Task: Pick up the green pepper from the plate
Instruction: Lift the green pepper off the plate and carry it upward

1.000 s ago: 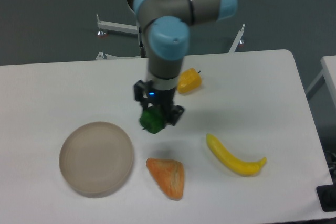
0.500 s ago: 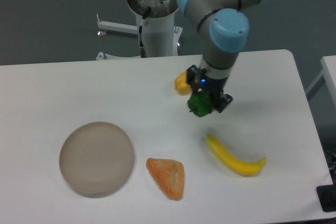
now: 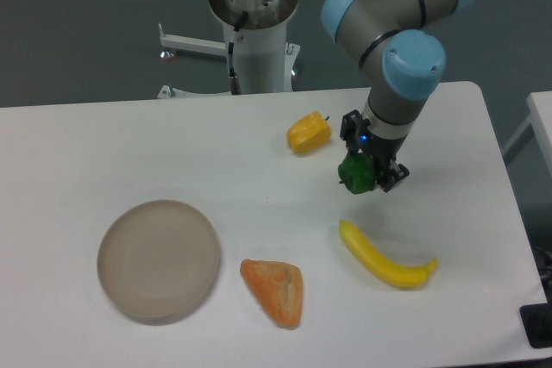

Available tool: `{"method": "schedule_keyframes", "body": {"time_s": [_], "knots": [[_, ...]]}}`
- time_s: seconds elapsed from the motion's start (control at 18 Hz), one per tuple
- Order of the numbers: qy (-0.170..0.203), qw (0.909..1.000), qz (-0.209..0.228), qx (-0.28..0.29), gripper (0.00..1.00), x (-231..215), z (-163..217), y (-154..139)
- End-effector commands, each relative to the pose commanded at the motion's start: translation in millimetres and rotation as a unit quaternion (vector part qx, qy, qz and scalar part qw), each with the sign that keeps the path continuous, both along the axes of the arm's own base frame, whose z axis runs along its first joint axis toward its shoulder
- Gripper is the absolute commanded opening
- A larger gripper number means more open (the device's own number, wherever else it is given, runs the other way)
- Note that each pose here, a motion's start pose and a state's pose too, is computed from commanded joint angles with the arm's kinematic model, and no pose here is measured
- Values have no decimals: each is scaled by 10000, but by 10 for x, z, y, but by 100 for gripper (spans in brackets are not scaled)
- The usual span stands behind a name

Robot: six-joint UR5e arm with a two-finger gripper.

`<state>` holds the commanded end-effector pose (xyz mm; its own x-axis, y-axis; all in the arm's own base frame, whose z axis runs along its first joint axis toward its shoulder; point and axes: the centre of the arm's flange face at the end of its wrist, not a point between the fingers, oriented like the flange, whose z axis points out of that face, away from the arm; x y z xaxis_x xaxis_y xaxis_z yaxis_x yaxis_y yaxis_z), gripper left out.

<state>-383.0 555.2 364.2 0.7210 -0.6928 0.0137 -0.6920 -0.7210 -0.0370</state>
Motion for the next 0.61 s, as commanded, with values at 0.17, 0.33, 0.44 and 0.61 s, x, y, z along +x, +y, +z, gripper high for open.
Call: {"method": "schedule_keyframes", "body": {"time_s": [0.17,0.33,0.44,0.61], "knots": [[112,9997,-156,-124,21,3,-2,-8],[96,9997,-195,-139,21,19,-41,19],[90,9996,-210,-144,21,30,-49,23],[96,9996,-233,-139,21,31,-65,22]]}}
